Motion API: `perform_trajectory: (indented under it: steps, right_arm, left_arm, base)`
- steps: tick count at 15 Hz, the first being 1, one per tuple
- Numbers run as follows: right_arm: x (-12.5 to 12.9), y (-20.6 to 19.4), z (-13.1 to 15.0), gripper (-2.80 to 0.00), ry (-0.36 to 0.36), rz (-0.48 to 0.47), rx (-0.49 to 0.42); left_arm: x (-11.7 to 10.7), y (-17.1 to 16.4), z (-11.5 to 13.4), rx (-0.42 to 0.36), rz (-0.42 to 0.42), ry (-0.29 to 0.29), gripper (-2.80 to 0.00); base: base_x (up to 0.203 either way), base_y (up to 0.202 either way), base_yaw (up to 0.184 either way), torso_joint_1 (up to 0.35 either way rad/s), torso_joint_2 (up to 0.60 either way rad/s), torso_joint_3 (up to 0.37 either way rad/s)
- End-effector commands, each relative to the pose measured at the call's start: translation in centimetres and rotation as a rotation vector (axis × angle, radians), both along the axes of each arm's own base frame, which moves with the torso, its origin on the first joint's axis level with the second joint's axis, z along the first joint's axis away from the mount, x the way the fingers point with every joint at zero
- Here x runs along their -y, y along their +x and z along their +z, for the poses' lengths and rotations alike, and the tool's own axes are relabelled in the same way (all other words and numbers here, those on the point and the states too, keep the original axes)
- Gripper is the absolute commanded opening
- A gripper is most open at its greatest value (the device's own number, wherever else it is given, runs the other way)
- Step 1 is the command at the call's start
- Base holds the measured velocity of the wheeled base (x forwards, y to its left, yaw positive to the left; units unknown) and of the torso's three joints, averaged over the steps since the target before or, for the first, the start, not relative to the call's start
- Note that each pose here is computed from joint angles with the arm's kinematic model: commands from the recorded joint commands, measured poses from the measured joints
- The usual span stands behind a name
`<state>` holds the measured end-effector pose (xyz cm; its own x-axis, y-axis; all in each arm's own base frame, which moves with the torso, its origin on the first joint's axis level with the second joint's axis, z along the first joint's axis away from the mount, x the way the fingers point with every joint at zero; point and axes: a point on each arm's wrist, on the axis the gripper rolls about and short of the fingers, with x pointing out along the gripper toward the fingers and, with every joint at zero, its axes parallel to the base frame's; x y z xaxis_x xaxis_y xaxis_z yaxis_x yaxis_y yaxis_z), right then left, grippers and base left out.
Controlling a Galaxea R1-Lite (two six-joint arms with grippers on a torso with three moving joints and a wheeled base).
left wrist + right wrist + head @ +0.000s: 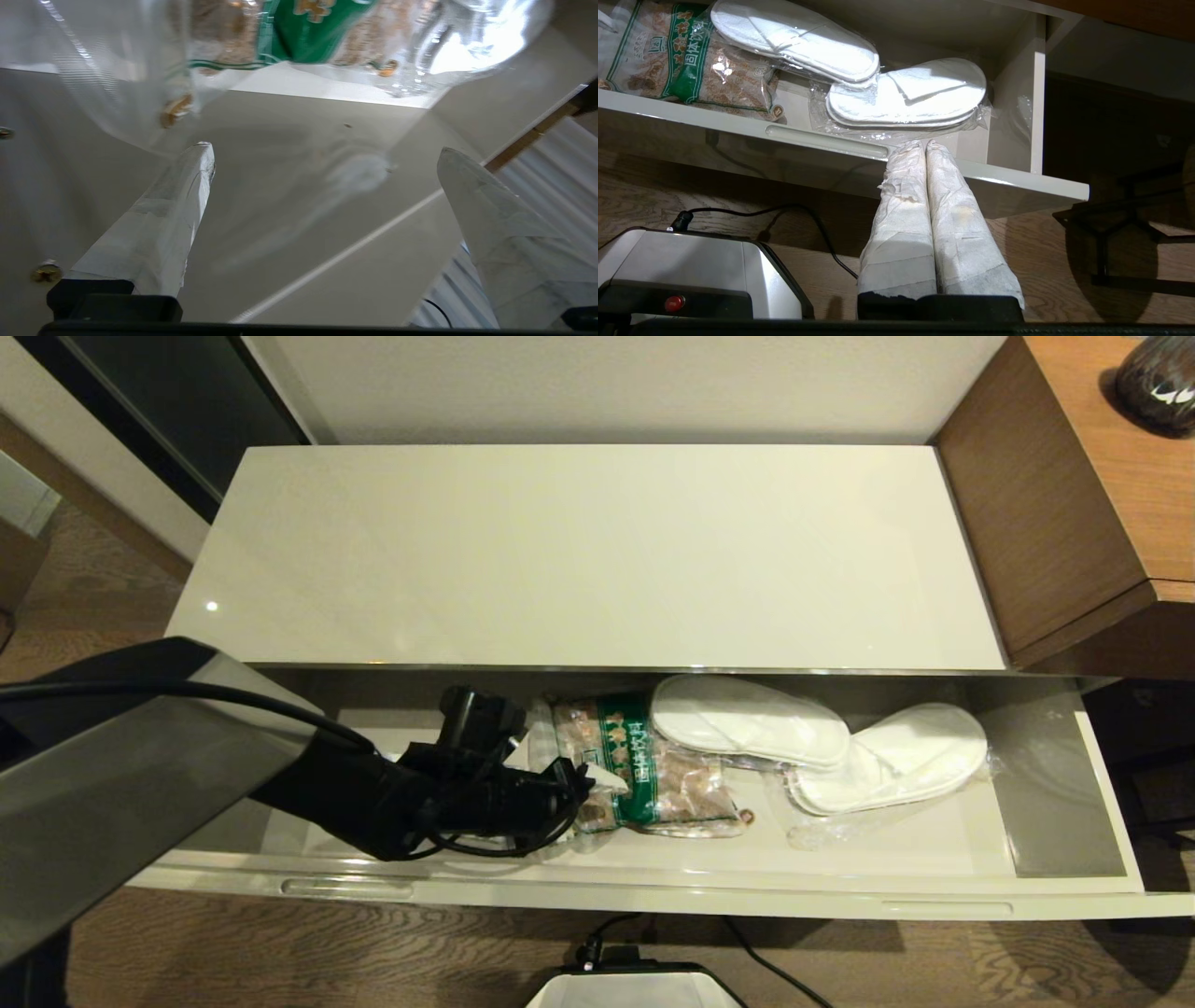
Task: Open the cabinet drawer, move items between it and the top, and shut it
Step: Take out the solid drinks from the drawer
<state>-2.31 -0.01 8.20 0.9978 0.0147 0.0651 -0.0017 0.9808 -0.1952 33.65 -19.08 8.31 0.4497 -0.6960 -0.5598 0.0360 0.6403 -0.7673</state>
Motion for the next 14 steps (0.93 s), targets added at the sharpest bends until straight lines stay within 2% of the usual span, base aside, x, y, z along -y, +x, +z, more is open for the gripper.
perform_trajectory:
  steps: [1,3,5,11,14]
  right_arm:
    - [0.0,-0.2,-0.1,-2.8,-0.001,0.001,0.019]
    - [0.0,-0.2,-0.1,-2.8,-0.001,0.001,0.021]
    - [0.0,-0.2,-0.1,-2.8,-0.001,0.001,0.021]
    - [0.0,-0.2,-0.1,-2.8,-0.001,0.001,0.021]
    - [0.0,-0.2,-0.1,-2.8,-0.001,0.001,0.021]
  left_arm:
    - [0.1,-0.1,-0.9,-0.021,0.011,0.021,0.0]
    - [0.0,0.0,-1.2,-0.012,0.022,0.046,0.0]
    - [0.3,-0.2,-2.1,0.01,0.03,0.113,0.0]
    - [0.8,0.1,-1.7,0.022,0.031,0.108,0.0]
    - [0.9,-0.1,-0.6,0.052,0.03,0.088,0.0]
  base:
    - [0.0,0.0,0.0,0.0,0.0,0.0]
    - [0.0,0.0,0.0,0.0,0.0,0.0]
    - [0.0,0.0,0.0,0.0,0.0,0.0]
    - [0.0,0.0,0.0,0.0,0.0,0.0]
    - [0.0,0.0,0.0,0.0,0.0,0.0]
